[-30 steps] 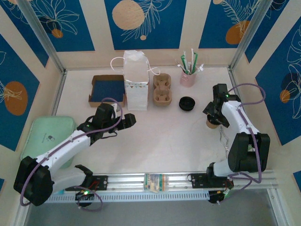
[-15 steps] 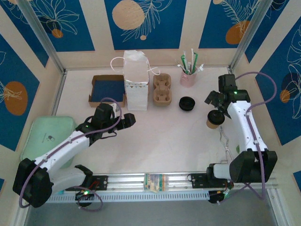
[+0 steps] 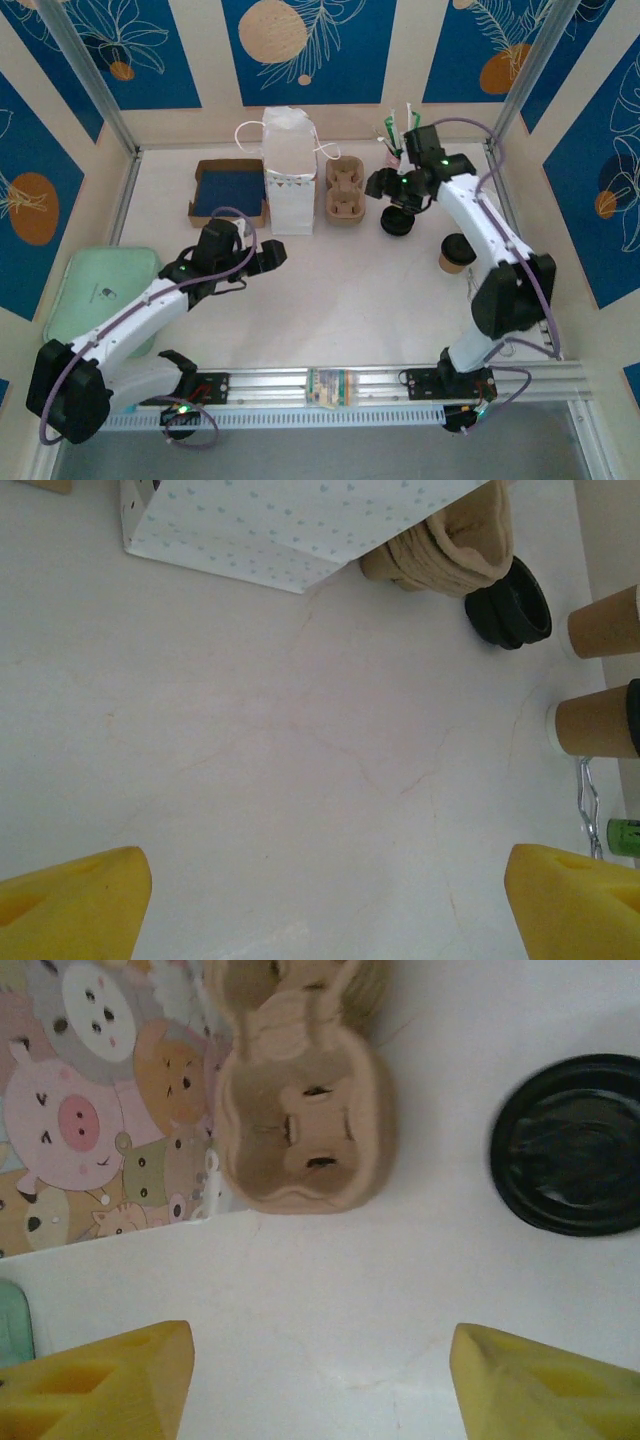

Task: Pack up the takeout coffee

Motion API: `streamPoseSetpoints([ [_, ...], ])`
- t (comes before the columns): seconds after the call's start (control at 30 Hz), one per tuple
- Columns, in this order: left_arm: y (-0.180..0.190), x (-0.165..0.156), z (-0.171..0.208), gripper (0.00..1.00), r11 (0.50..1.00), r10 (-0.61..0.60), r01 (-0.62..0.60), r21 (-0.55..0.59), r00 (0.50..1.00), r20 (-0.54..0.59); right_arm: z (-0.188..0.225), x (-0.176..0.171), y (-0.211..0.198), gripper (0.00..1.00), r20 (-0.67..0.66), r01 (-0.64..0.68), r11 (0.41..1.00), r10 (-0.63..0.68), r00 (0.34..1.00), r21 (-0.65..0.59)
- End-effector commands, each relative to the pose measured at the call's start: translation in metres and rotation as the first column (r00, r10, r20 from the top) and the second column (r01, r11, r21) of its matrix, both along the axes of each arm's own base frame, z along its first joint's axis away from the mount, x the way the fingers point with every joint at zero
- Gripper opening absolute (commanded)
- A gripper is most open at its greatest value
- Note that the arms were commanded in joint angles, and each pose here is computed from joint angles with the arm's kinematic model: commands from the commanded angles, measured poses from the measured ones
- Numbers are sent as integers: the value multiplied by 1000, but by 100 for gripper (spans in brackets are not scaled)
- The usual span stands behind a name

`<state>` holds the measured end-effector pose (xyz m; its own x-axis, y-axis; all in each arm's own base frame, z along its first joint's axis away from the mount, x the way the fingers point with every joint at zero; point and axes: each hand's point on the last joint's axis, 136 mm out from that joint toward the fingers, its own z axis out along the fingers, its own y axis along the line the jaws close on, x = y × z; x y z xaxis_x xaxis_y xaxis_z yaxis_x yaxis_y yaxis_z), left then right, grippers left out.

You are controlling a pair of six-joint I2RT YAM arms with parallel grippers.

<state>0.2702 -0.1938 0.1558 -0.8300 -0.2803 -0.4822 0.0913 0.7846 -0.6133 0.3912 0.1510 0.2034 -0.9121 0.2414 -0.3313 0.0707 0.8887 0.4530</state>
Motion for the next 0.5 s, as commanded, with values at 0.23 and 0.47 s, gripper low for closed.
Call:
streamPoseSetpoints([
  [0.23, 12, -5, 4, 91, 1000, 25, -25, -9, 1000, -1, -52, 43, 25, 47, -91, -26, 999, 29, 995, 31],
  [0.47, 16, -6, -1, 91, 999, 37, -37, -6, 999, -12, -68, 56, 25, 46, -113, -10, 1000, 11, 994, 9],
])
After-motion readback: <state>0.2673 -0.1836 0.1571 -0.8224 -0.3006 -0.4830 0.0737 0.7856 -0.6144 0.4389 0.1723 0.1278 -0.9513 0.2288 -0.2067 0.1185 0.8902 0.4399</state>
